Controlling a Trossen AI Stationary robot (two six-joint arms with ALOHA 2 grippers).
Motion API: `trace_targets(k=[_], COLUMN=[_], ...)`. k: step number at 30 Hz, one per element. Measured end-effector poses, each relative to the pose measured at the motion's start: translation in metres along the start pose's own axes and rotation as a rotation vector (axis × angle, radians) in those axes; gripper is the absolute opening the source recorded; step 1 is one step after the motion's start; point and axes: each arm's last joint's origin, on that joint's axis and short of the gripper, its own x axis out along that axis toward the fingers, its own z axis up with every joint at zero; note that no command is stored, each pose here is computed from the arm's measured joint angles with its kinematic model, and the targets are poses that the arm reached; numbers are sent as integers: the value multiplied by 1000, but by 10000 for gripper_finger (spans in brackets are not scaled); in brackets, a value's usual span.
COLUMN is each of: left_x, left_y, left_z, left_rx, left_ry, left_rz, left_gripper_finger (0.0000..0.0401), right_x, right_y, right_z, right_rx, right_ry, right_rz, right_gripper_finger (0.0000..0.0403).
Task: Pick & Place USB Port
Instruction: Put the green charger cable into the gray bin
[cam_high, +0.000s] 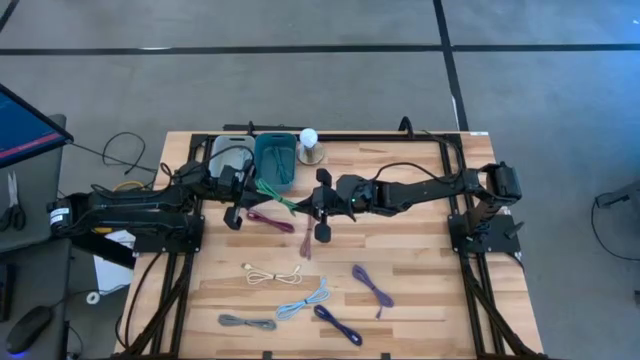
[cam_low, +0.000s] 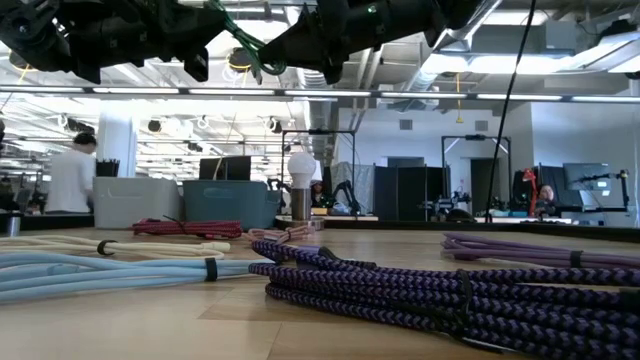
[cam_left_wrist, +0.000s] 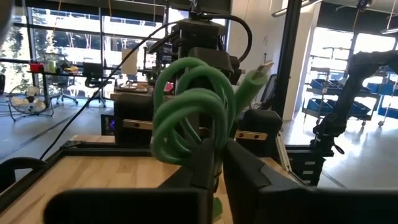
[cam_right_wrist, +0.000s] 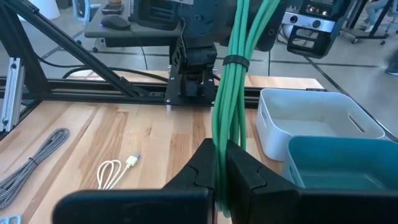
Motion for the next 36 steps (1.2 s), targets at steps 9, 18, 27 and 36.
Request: trace_targets(k=[9, 18, 27, 36], left_x=[0, -15, -41, -63], left_y=[1, 7, 11, 19], left_z=[-1, 4, 13, 12], left_rx=[35, 51, 91, 90], left_ry=[8, 43, 79, 147], left_rz=[18, 107, 266, 488], left_gripper_finger=[9, 9, 8, 8], right_x=[-1, -18, -45, -86], right_y=[0, -3, -10, -14], right_z=[1, 8, 20, 14], right_rx=[-4, -54, -94, -91], right_ry=[5, 68, 124, 137], right_rz=[0, -5, -110, -251], right_gripper_finger=[64, 84, 86, 87])
